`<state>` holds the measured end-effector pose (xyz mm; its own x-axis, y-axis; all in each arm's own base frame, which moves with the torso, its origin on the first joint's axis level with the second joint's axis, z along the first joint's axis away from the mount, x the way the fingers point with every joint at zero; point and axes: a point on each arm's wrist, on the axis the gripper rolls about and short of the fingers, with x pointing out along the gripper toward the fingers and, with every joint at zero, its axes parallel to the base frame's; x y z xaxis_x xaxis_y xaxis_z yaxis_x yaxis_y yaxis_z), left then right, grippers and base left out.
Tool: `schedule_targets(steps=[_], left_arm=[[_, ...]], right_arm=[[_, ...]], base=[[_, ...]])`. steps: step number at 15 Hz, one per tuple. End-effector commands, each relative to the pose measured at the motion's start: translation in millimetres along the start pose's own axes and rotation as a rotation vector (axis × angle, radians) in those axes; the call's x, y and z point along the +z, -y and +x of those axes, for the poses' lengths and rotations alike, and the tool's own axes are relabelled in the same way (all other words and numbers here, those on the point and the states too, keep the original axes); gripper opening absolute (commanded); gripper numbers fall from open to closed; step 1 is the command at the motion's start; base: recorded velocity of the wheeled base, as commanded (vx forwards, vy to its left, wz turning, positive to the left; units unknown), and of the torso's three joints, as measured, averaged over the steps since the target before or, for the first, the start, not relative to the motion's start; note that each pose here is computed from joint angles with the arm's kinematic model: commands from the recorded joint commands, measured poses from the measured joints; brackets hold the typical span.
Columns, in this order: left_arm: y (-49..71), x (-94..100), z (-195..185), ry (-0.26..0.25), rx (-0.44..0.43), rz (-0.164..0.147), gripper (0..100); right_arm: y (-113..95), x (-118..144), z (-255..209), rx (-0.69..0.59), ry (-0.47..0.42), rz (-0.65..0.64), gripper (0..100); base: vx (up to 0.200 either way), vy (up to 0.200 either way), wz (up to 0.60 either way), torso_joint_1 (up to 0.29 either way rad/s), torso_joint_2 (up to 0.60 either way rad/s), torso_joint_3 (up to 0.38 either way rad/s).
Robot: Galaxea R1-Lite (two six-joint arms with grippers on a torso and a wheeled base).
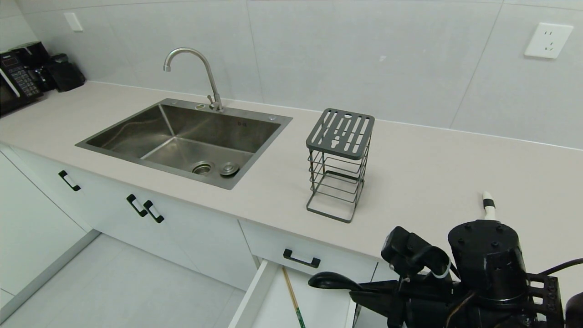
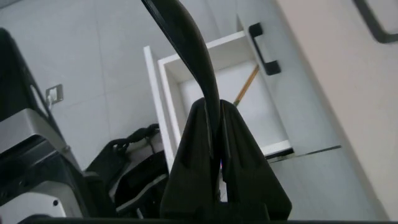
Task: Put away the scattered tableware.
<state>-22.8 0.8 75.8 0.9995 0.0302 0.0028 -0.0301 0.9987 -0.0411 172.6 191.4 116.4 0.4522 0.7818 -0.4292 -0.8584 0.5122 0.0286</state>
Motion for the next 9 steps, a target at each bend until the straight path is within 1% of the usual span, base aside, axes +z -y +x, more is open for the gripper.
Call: schedule_targets(steps=[1,2,4,6,9], left_arm=[[0.0,0.0,0.0,0.000,-0.001,0.000,100],[0.0,0.0,0.0,0.000,-0.001,0.000,100],[0.0,0.0,0.0,0.000,0.000,0.000,100],[0.0,0.0,0.0,0.000,0.000,0.000,100],[0.0,0.0,0.0,0.000,-0.001,0.000,100]], right_arm=[[-8.5,4.6,0.6,0.030,0.015,-0.021,0],[-14.3,7.5,1.4,0.050,0.023,-0.058,0],[-17.5,14.3,2.1,0.057,0.046,-0.133,0],[-22.8,16.9,3.6,0.069,0.055,-0.147,0],[-27.8,23.6,5.3,0.052,0.075,-0.152,0]], base=[[0.000,0.000,0.00,0.000,0.00,0.000],[0.000,0.000,0.00,0.000,0.00,0.000],[0.000,0.000,0.00,0.000,0.00,0.000],[0.000,0.000,0.00,0.000,0.00,0.000],[0.000,0.000,0.00,0.000,0.00,0.000]])
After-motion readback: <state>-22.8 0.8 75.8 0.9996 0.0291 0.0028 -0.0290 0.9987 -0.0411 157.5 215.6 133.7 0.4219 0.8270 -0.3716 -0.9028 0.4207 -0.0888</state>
